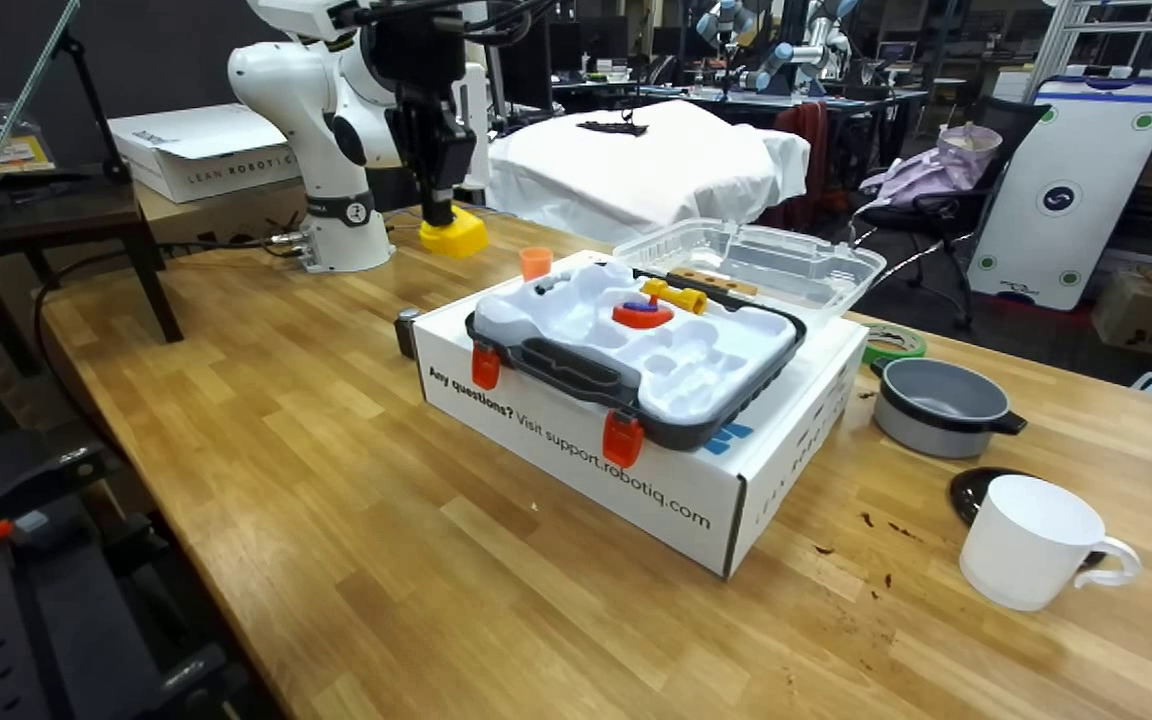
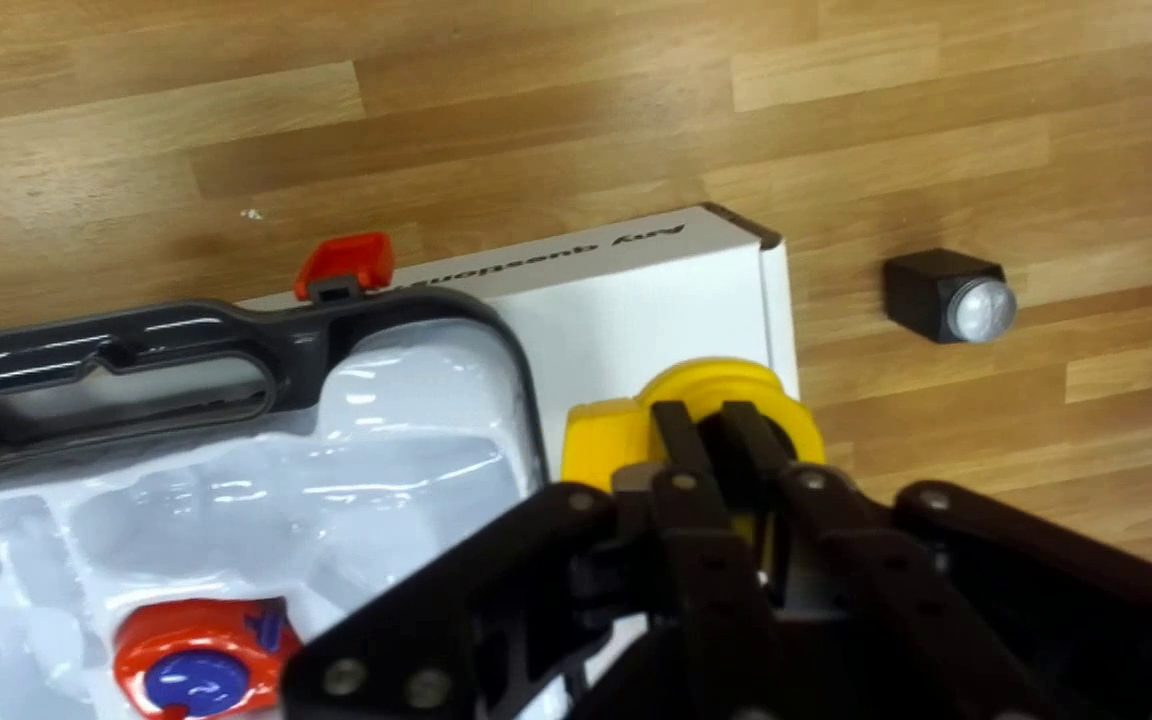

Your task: Take a yellow toy from the toy box and put it on the table

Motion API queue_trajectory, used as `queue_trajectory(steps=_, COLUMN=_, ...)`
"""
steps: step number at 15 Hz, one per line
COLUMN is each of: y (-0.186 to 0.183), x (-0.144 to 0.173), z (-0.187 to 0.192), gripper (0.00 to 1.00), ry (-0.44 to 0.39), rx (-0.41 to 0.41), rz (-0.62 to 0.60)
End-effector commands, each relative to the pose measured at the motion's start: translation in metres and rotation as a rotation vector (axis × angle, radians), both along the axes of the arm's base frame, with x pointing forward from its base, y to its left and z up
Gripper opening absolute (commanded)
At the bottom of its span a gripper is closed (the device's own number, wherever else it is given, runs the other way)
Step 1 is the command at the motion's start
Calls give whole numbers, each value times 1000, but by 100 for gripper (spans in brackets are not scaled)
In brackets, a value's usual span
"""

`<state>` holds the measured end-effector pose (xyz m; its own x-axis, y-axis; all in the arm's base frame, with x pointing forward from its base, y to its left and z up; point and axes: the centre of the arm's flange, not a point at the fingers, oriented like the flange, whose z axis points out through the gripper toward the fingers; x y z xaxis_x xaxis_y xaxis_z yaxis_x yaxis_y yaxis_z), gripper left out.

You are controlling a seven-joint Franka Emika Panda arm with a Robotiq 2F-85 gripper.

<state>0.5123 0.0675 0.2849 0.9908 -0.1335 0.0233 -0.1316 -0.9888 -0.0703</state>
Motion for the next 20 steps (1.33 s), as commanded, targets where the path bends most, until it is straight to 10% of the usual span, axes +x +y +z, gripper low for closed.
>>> queue_trajectory(steps=1, y=17, x=-1, z=-7, gripper=3, ry=22, rx=-14, rz=83)
queue_trajectory(steps=9, y=30, x=12, z=-42, gripper=3, ry=76, rx=-44, rz=126)
queue_trajectory(steps=20, y=48, x=-53, z=-68, gripper=3, ry=201, rx=-36, rz=270)
